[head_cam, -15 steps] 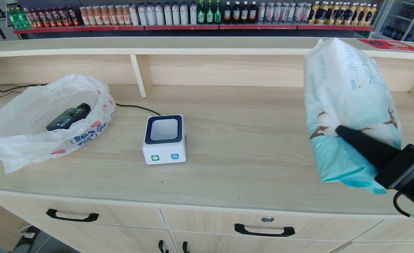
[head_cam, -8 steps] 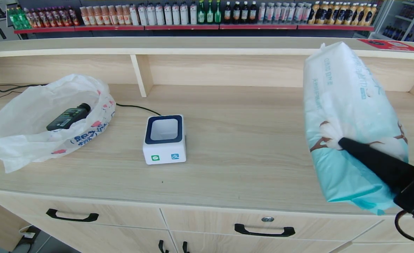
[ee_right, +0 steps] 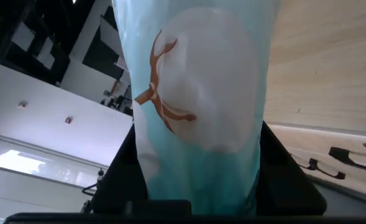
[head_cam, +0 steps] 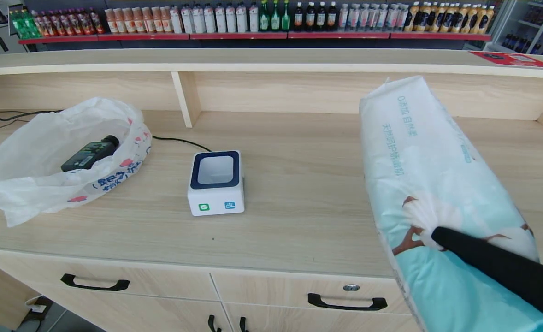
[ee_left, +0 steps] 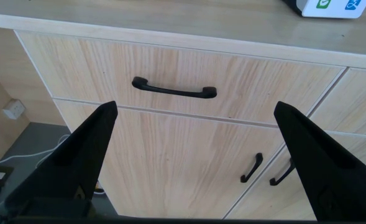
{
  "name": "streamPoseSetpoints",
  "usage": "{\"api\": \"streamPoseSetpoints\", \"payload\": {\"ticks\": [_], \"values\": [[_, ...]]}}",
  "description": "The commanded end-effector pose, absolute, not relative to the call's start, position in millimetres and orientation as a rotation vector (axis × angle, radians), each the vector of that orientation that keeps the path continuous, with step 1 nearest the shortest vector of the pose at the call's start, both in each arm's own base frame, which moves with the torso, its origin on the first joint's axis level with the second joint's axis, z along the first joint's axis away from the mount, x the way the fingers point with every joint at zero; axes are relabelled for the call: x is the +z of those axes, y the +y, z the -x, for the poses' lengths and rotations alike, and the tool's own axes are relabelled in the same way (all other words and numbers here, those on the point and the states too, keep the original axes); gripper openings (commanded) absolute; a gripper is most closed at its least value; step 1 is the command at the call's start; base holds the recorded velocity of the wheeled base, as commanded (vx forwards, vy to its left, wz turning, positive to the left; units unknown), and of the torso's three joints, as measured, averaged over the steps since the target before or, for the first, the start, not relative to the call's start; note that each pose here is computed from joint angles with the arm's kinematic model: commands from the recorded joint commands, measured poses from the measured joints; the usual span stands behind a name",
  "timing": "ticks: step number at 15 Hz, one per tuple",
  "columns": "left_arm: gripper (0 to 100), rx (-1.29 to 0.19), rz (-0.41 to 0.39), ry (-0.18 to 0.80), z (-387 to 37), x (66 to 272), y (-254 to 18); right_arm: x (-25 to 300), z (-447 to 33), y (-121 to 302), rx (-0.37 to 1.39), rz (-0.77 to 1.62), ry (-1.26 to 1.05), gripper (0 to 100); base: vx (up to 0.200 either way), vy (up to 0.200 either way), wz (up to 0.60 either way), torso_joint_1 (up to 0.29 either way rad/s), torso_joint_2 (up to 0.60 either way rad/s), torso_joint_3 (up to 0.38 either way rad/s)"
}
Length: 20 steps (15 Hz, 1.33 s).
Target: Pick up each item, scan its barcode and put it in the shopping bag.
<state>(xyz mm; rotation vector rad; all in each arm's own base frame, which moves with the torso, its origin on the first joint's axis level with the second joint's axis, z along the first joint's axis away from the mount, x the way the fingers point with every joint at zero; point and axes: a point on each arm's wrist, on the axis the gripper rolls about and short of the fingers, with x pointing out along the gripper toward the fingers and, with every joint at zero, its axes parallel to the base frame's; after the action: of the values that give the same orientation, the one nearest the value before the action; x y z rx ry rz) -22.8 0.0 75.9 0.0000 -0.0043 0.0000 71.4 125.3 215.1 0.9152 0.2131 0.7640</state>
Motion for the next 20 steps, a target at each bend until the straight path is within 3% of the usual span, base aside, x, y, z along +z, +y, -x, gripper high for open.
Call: {"api": "streamPoseSetpoints", "payload": {"ticks": [1,5,9,15,20], "values": [[100,0.0,0.0,-0.005,22.8,76.0,0.0,212.4,-68.9,125.2,0.775,-0.953,0.246,0,0.0,0.0,0.0,0.0,0.0,0.0],[100,0.0,0.0,-0.005,22.8,76.0,0.0,223.6,-54.9,105.8,0.989,-1.136,0.349,0,0.0,0.0,0.0,0.0,0.0,0.0],[100,0.0,0.0,-0.005,22.8,76.0,0.0,216.4,-51.2,103.1,1.066,-1.179,0.506,0,0.0,0.0,0.0,0.0,0.0,0.0],[100,0.0,0.0,-0.005,22.8,76.0,0.0,202.0,-42.6,91.6,1.157,-1.336,0.823,0,0.0,0.0,0.0,0.0,0.0,0.0],[100,0.0,0.0,-0.005,22.8,76.0,0.0,204.5,-47.0,90.6,1.126,-1.504,1.028,0,0.0,0.0,0.0,0.0,0.0,0.0]]}}
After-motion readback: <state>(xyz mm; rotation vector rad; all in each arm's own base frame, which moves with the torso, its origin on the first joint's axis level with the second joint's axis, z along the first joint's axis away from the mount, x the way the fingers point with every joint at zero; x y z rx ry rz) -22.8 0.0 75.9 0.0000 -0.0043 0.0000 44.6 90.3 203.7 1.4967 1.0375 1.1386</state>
